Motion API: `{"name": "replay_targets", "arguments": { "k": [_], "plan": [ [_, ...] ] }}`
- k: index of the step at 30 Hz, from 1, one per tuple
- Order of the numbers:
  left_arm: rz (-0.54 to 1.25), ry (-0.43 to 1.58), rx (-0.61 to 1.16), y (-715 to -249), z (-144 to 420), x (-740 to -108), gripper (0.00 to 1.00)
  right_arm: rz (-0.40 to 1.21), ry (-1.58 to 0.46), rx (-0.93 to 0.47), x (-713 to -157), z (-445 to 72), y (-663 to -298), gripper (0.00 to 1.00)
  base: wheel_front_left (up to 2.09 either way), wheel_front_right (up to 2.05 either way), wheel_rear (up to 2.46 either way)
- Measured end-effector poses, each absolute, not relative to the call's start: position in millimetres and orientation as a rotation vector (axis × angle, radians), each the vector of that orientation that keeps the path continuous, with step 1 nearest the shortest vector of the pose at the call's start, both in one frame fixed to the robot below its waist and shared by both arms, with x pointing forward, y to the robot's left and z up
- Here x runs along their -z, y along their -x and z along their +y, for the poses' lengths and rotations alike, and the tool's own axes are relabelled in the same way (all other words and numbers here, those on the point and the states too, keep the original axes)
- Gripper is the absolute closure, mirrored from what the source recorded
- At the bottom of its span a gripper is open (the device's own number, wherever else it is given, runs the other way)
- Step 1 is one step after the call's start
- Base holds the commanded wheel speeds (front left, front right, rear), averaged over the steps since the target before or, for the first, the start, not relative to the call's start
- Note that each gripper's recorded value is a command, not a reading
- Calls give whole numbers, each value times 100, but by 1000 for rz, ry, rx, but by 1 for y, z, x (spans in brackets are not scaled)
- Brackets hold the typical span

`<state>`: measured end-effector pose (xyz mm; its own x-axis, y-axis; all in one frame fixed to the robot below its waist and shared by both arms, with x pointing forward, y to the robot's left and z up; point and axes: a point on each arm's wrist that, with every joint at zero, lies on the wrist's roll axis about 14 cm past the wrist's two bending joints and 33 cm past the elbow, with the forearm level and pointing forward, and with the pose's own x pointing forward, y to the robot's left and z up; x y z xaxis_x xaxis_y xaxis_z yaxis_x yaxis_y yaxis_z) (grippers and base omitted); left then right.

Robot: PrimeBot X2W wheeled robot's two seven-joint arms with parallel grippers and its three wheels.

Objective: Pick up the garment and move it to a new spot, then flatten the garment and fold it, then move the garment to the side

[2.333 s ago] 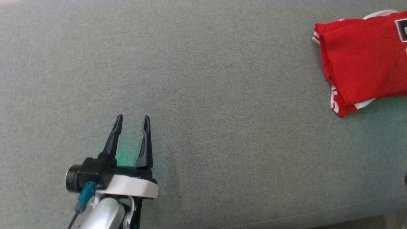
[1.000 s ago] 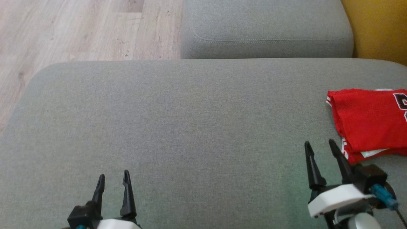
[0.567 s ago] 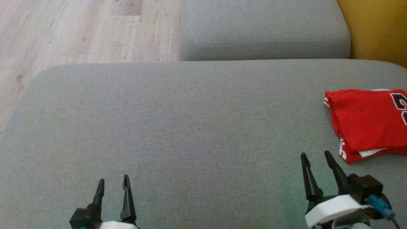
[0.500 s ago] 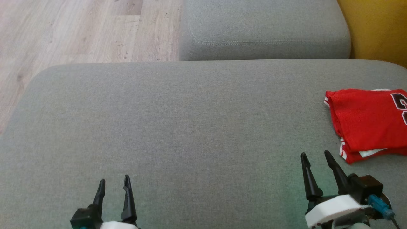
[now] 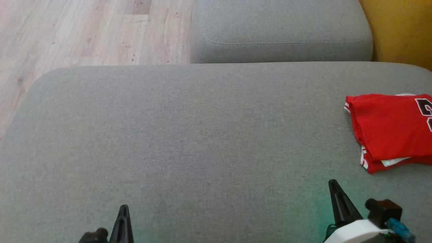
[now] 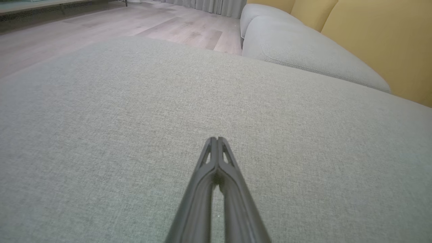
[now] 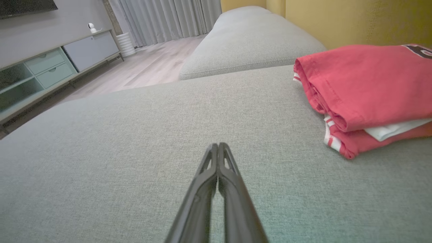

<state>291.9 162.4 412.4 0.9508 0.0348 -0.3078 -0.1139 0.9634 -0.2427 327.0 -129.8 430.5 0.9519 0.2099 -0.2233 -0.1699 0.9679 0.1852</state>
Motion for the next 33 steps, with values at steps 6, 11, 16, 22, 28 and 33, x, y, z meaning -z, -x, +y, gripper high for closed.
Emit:
{"name": "replay_targets", "arguments": {
  "k": [6,11,16,22,28,33],
  "plan": [
    [329,320,-85,-293,163,-410,100,251,-238,-171,-430,-132,-327,100,0,0,0],
    [335,365,-96,-295,165,-410,100,250,-285,-155,-431,-135,-328,100,0,0,0],
    [347,416,-104,-297,165,-409,100,253,-345,-136,-431,-137,-329,100,0,0,0],
    [346,483,-110,-304,166,-411,100,240,-415,-115,-436,-141,-335,100,0,0,0],
    [355,544,-125,-307,169,-411,100,245,-486,-87,-435,-146,-335,100,0,0,0],
    [360,599,-130,-309,169,-411,100,242,-544,-69,-436,-149,-336,100,0,0,0]
  ]
}}
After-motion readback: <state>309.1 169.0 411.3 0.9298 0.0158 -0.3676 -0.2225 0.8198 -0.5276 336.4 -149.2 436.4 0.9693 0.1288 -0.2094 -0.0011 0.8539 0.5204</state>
